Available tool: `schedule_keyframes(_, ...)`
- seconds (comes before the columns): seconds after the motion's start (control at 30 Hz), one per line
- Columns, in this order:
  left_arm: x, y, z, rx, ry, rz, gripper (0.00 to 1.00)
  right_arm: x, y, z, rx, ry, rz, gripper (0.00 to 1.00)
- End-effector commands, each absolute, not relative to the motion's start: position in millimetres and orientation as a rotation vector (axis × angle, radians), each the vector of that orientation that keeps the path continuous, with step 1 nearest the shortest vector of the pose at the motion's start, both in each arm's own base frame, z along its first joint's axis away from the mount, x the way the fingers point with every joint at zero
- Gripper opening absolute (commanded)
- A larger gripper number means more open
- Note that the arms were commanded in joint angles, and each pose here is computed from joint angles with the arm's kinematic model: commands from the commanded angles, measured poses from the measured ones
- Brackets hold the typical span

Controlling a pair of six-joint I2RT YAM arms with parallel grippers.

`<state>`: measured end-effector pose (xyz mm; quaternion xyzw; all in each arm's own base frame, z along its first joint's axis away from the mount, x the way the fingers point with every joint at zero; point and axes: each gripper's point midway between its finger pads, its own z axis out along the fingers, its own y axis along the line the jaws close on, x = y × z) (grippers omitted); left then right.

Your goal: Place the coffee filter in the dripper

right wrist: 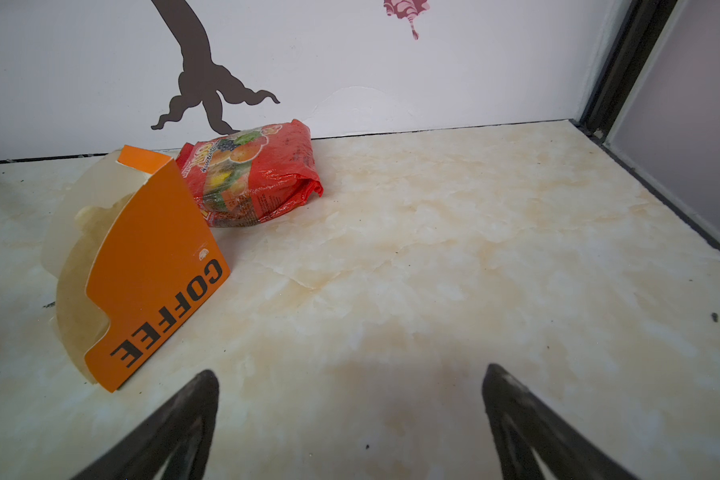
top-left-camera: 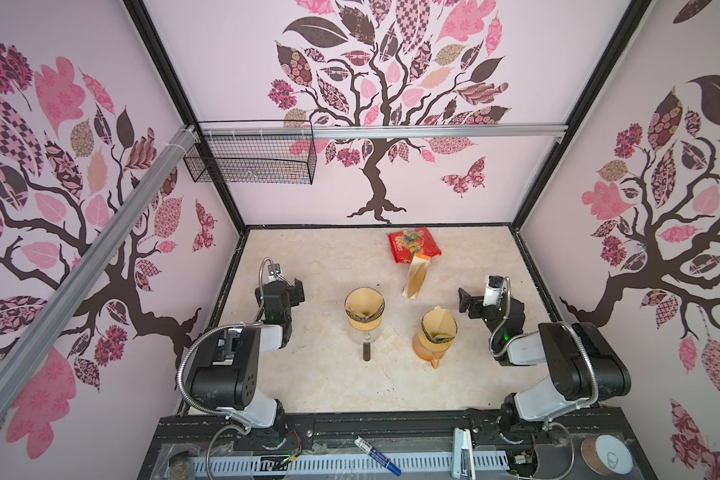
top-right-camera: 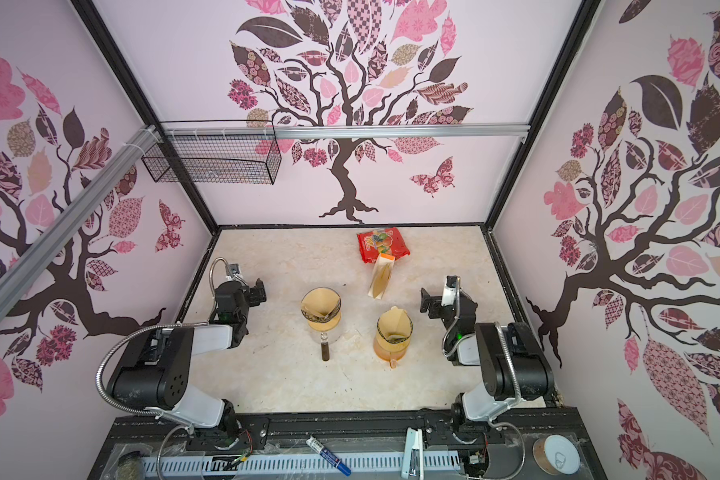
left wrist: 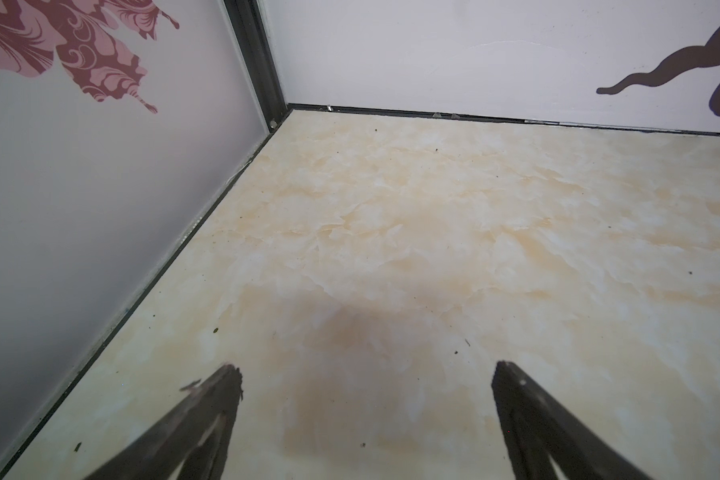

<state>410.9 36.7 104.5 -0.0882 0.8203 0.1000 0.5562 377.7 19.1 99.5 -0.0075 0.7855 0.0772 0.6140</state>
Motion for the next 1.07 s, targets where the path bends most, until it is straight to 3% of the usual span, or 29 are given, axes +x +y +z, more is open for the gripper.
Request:
schedule_keyframes(0.0, 411.1, 38.2, 109.0, -0.209, 1.920, 0.250, 0.97, 383.0, 21.3, 111.7, -0.040, 1.769, 0.174, 1.00)
schedule_keyframes(0.87, 414.0, 38.2, 105.9, -0.207, 1.937, 0.247, 0.97, 383.4, 21.4, 112.3, -0.041, 1.767, 0.174, 1.00)
schedule_keyframes(0.97, 437.4, 23.8, 78.3, -0.093, 2.166, 0.078, 0.97, 383.3, 21.1, 112.2, -0.038, 1.768, 0.175, 1.00)
schedule_keyframes(1.03, 474.6, -3.4, 37.0, 0.029, 2.436, -0.243, 0.97, 383.5, 20.7, 112.2, -0.039, 1.767, 0.172, 1.00)
